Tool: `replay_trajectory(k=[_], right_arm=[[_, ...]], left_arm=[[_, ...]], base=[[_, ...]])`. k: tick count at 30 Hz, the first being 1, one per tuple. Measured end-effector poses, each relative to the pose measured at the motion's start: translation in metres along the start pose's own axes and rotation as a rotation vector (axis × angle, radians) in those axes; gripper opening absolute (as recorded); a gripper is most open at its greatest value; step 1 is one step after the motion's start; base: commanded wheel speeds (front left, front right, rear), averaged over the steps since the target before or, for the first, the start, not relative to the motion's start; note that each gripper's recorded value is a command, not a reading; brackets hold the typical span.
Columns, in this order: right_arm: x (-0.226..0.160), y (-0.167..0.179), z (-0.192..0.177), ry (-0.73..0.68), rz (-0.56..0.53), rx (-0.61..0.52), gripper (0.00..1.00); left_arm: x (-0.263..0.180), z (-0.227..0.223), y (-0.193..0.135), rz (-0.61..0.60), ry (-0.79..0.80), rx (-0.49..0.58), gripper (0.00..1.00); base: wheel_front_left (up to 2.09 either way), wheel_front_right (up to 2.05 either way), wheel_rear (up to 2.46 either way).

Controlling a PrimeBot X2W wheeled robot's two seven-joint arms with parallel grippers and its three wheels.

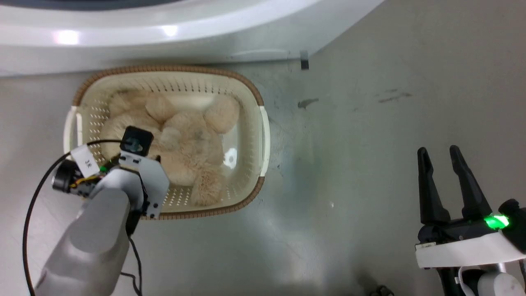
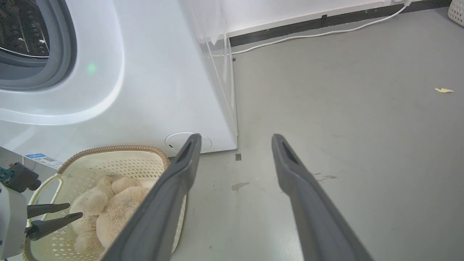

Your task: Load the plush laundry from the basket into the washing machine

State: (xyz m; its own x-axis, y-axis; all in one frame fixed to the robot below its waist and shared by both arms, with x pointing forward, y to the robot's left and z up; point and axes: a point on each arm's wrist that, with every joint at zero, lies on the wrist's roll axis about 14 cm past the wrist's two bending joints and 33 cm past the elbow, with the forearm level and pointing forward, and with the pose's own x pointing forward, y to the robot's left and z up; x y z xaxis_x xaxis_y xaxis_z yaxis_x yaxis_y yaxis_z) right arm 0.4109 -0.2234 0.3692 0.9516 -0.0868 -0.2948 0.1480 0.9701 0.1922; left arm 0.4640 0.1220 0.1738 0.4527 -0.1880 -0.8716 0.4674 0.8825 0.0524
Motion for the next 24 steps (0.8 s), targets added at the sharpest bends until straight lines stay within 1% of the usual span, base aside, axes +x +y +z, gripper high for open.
replay_trajectory(k=[7, 12, 19, 20, 21, 22, 24], right_arm=[[0.007, -0.003, -0.016, 0.028, -0.013, 0.025, 1.0], [0.01, -0.006, -0.028, 0.051, -0.026, 0.044, 1.0], [0.011, -0.015, -0.043, 0.081, -0.059, 0.065, 1.0], [0.011, -0.016, -0.046, 0.088, -0.063, 0.069, 1.0], [0.012, -0.017, -0.049, 0.092, -0.066, 0.073, 1.0], [0.013, -0.017, -0.052, 0.096, -0.068, 0.075, 1.0], [0.017, -0.016, -0.056, 0.1, -0.064, 0.085, 1.0]], left_arm=[[0.026, -0.003, 0.011, 0.027, 0.025, 0.137, 1.0], [0.045, -0.016, 0.018, 0.025, 0.085, 0.216, 1.0], [0.075, -0.016, 0.027, 0.023, 0.103, 0.279, 1.0], [0.079, -0.015, 0.025, 0.017, 0.101, 0.293, 0.95], [0.084, -0.014, 0.024, 0.011, 0.101, 0.306, 0.38], [0.087, -0.014, 0.023, 0.003, 0.106, 0.32, 0.0], [0.093, -0.018, 0.021, -0.006, 0.131, 0.34, 0.0]], base=[[0.0, 0.0, 0.0], [0.0, 0.0, 0.0], [0.0, 0.0, 0.0], [0.0, 0.0, 0.0], [0.0, 0.0, 0.0], [0.0, 0.0, 0.0], [0.0, 0.0, 0.0]])
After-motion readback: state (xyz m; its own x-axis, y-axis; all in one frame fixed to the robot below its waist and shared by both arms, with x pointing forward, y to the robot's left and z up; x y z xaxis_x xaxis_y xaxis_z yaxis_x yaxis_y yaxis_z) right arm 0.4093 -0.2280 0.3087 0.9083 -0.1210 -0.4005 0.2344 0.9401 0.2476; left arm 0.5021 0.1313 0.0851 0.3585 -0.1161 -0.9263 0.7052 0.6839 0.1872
